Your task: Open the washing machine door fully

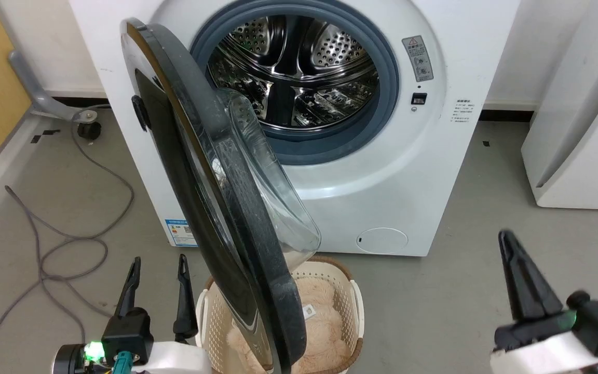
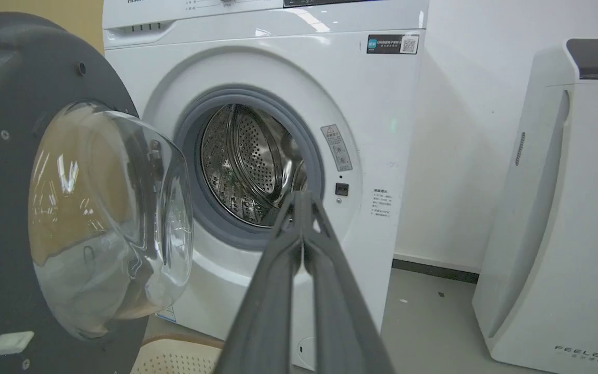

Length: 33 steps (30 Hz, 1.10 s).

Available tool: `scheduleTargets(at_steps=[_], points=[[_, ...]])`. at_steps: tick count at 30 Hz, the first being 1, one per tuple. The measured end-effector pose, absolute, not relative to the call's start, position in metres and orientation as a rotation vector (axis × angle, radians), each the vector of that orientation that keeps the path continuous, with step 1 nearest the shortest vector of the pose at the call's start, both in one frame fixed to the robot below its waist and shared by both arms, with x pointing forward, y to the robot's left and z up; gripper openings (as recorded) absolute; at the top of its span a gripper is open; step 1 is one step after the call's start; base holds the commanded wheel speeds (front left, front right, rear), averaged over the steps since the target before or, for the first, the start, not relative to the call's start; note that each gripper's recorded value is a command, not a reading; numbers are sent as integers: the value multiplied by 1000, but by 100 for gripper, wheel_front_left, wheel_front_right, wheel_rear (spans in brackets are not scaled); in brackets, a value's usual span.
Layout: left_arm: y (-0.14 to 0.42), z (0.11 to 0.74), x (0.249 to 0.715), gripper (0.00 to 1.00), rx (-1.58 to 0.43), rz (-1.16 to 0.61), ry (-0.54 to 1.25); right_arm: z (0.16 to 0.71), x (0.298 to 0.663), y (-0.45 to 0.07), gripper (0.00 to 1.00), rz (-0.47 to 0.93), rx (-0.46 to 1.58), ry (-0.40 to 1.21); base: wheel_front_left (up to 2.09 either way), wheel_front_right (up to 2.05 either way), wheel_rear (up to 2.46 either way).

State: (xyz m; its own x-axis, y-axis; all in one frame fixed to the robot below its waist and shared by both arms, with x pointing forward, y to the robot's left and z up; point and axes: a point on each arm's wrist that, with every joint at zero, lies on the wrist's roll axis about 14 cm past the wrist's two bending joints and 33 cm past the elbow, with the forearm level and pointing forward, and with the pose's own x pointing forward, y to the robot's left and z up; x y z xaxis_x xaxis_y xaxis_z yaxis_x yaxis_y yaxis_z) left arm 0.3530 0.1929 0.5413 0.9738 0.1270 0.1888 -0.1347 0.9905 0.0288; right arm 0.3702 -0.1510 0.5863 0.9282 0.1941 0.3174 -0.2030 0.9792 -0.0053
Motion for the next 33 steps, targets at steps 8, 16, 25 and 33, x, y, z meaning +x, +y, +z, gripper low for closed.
scheduleTargets(at_steps=[8,16,25,33], points=[[195,543,351,100,41,139,-194,544,356,-164,0,134,63,-197,0,0,0],[196,544,351,100,43,139,-196,535,353,-171,100,100,97,-171,0,0,0],[198,542,350,0,44,147,-189,532,354,-167,100,112,78,-161,0,0,0],[209,579,349,0,54,184,-305,532,355,-167,100,114,56,-162,0,0,0]])
